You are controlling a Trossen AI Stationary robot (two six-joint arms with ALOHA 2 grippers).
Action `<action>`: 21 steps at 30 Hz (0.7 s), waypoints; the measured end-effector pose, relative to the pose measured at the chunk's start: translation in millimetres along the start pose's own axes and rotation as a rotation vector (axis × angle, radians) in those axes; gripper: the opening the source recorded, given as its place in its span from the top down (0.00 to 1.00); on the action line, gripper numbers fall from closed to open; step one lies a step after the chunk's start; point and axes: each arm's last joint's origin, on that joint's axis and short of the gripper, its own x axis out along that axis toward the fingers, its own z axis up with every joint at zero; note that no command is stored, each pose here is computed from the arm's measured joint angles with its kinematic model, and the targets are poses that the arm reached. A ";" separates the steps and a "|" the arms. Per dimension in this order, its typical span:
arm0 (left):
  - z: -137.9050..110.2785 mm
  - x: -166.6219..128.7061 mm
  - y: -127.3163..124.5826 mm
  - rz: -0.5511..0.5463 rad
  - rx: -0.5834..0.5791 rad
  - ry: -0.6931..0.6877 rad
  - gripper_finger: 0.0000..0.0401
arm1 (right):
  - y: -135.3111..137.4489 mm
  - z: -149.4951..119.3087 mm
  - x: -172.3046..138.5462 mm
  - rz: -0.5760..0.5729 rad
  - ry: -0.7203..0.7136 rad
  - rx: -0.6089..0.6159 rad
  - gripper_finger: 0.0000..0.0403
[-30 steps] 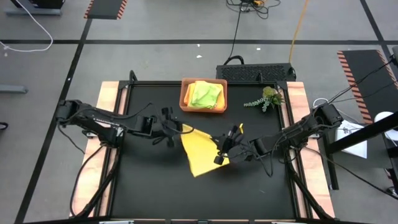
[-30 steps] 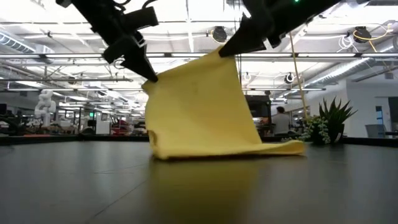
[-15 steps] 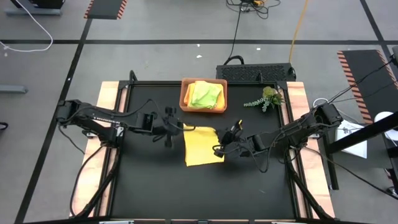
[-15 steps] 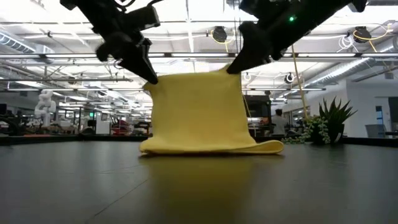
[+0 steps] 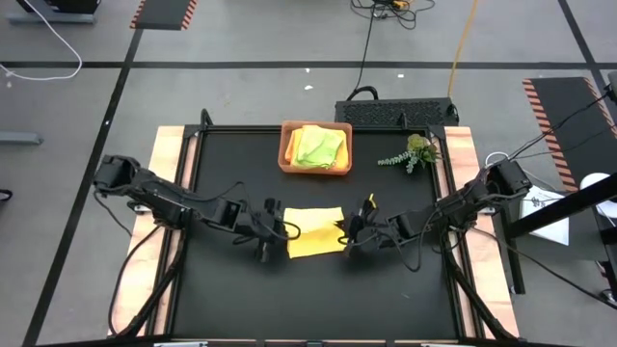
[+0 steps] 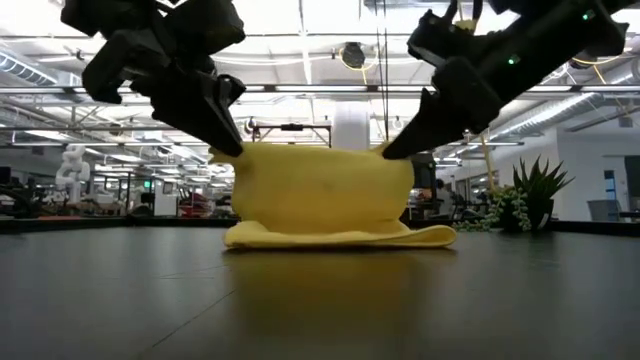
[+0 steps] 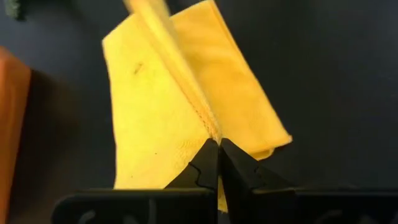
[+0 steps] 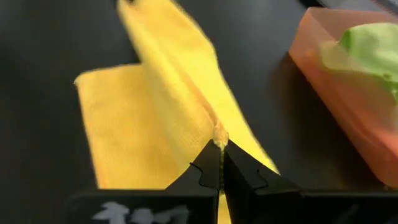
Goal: Fold microfiber towels
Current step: Fold the yellow towel
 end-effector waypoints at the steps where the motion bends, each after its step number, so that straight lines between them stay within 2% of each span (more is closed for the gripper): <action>1: -0.1 3.3 -1.4 -0.004 0.007 0.000 0.98 | -1.3 -0.1 1.1 -0.003 -0.010 -0.002 1.00; 5: -2.3 13.0 -1.6 -0.008 0.004 0.015 0.99 | -4.8 -0.6 4.0 -0.001 -0.021 -0.028 1.00; 12: -5.3 24.6 -4.9 -0.057 -0.050 0.027 0.92 | 0.1 -2.5 2.8 0.126 0.003 -0.019 1.00; 15: -0.4 26.4 -6.6 -0.072 -0.052 -0.018 0.91 | 3.5 -3.4 1.5 0.203 0.023 0.005 1.00; 18: 1.0 26.3 -10.3 -0.099 -0.045 -0.039 0.91 | 7.6 -4.4 0.4 0.356 0.064 0.019 0.98; 21: 5.3 25.2 -13.9 -0.154 -0.020 -0.084 0.91 | 8.3 -4.6 0.0 0.375 0.079 0.064 0.93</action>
